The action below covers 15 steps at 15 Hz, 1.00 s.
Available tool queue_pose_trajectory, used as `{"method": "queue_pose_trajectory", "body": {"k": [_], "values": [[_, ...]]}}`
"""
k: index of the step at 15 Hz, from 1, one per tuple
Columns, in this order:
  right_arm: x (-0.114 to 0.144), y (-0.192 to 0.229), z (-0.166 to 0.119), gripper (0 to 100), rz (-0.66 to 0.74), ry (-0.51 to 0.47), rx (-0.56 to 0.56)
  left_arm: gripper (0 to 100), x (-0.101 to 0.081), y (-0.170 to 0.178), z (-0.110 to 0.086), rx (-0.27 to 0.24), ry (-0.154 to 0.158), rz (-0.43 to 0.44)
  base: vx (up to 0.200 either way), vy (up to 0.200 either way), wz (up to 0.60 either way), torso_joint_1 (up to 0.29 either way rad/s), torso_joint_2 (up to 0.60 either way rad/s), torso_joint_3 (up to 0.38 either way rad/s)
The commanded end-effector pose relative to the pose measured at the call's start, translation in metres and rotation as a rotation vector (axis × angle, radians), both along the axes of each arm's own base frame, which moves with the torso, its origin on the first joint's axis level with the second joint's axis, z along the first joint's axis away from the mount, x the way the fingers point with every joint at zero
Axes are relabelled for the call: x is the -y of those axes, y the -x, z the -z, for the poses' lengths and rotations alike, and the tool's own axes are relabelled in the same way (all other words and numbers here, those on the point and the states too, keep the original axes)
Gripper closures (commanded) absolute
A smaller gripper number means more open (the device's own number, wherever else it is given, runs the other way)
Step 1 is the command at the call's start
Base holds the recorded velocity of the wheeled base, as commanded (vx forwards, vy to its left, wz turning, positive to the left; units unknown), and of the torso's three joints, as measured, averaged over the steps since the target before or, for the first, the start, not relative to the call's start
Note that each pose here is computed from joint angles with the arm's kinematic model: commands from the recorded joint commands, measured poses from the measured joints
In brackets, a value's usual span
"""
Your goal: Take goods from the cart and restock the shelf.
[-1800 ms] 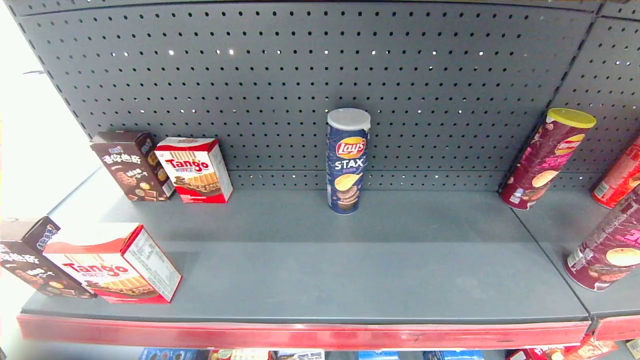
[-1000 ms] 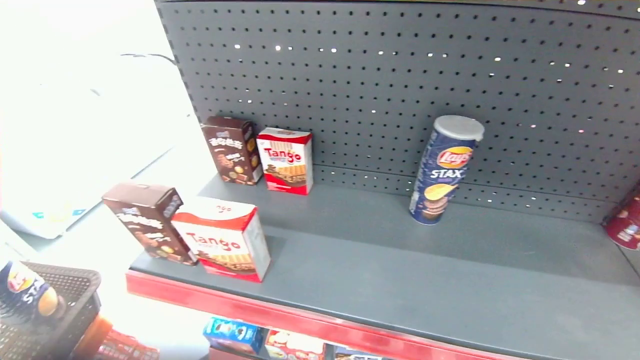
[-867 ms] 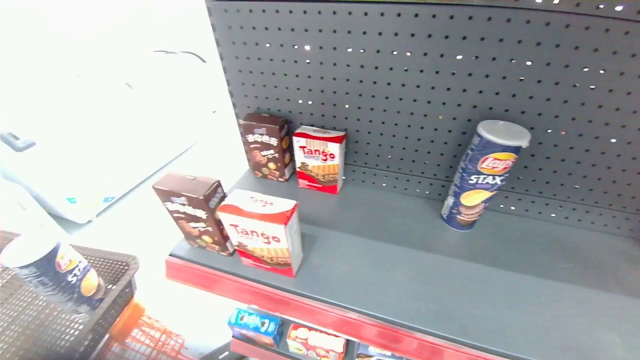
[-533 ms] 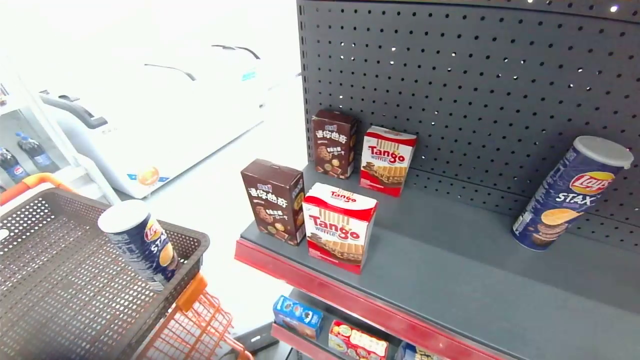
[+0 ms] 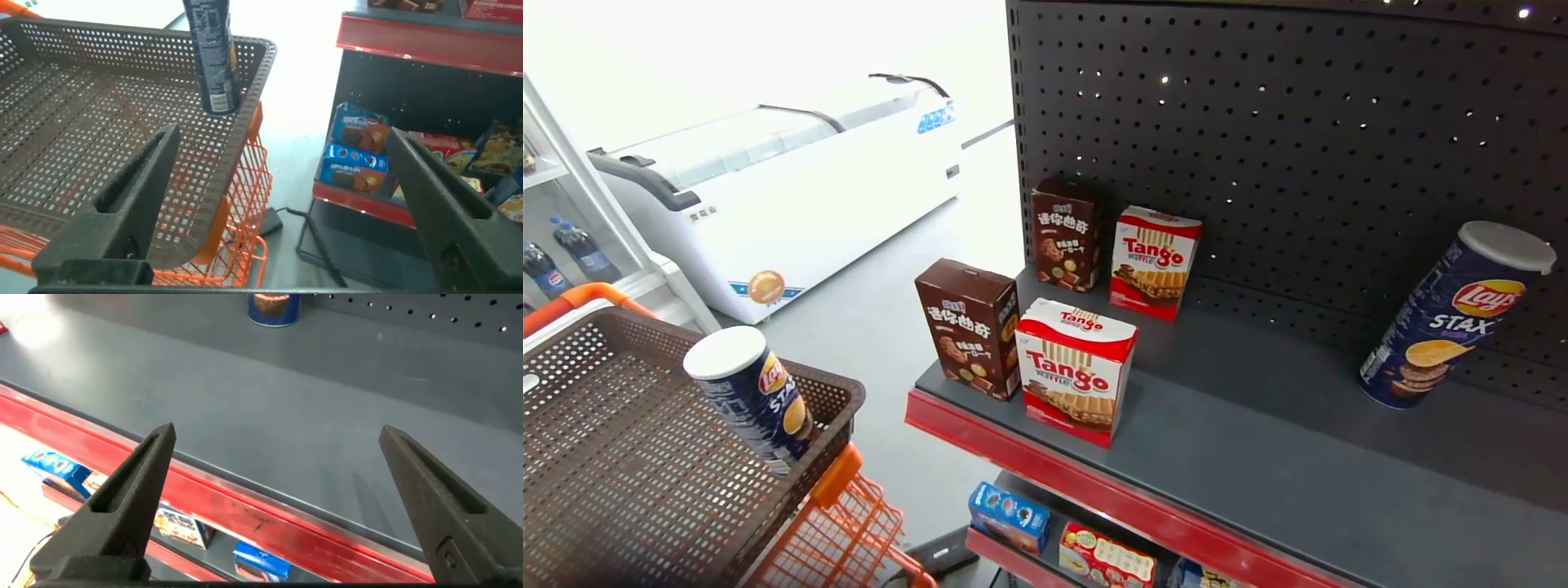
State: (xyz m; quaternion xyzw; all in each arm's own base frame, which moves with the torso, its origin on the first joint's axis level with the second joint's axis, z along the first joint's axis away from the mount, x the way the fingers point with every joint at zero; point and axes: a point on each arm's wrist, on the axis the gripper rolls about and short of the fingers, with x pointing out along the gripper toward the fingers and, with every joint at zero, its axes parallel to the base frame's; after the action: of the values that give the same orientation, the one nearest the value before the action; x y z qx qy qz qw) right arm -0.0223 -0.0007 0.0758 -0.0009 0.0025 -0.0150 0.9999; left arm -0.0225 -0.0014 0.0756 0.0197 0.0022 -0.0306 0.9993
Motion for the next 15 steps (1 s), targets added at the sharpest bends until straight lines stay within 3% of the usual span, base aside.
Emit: {"method": "queue_pose_trajectory", "body": {"k": [1,3,4,5,6,7,8,9,10,13,15], "values": [[0.000,0.000,0.000,0,-0.001,0.000,-0.001,0,0.000,0.000,0.000,0.000,-0.002,0.000,0.000,0.000,0.00,0.000,0.00,0.000],[0.000,0.000,0.000,0,-0.001,-0.002,-0.001,0,0.000,0.001,-0.006,0.021,0.004,-0.017,0.000,0.000,0.00,0.000,0.00,0.000],[0.000,0.000,0.000,0,-0.001,-0.002,-0.001,0,-0.001,0.005,-0.032,0.064,0.001,-0.029,0.000,0.000,0.00,0.000,0.00,0.000],[0.000,0.000,0.000,0,-0.001,-0.002,-0.001,0,-0.001,-0.002,-0.059,-0.019,-0.001,-0.047,0.000,0.000,0.00,0.000,0.00,0.000],[0.000,0.000,0.000,0,-0.001,-0.002,0.000,0,-0.001,-0.011,-0.081,-0.068,-0.004,-0.075,0.000,0.000,0.00,0.000,0.00,0.000],[0.000,0.000,0.000,0,-0.001,-0.002,-0.001,0,-0.002,-0.017,-0.089,-0.094,-0.006,-0.087,0.000,0.000,0.00,0.000,0.00,0.000],[0.000,0.000,0.000,0,-0.001,-0.002,-0.001,0,-0.002,-0.039,-0.098,-0.185,-0.010,-0.099,0.000,0.000,0.00,0.000,0.00,0.000],[0.000,0.000,0.000,0,-0.001,-0.002,-0.001,0,-0.002,-0.056,-0.105,-0.229,-0.014,-0.099,0.000,0.000,0.00,0.000,0.00,0.000],[0.000,0.000,0.000,0,-0.001,-0.002,-0.001,0,-0.002,-0.072,-0.107,-0.258,-0.024,-0.093,0.000,0.000,0.00,0.000,0.00,0.000],[0.000,0.000,0.000,0,-0.001,-0.002,-0.001,0,-0.009,-0.112,-0.100,-0.397,-0.039,-0.233,0.000,0.000,0.00,0.000,0.00,0.000],[0.000,0.000,0.000,0,-0.001,-0.002,-0.001,0,-0.014,-0.137,-0.094,-0.430,-0.031,-0.263,0.000,0.000,0.00,0.000,0.00,0.000]]}}
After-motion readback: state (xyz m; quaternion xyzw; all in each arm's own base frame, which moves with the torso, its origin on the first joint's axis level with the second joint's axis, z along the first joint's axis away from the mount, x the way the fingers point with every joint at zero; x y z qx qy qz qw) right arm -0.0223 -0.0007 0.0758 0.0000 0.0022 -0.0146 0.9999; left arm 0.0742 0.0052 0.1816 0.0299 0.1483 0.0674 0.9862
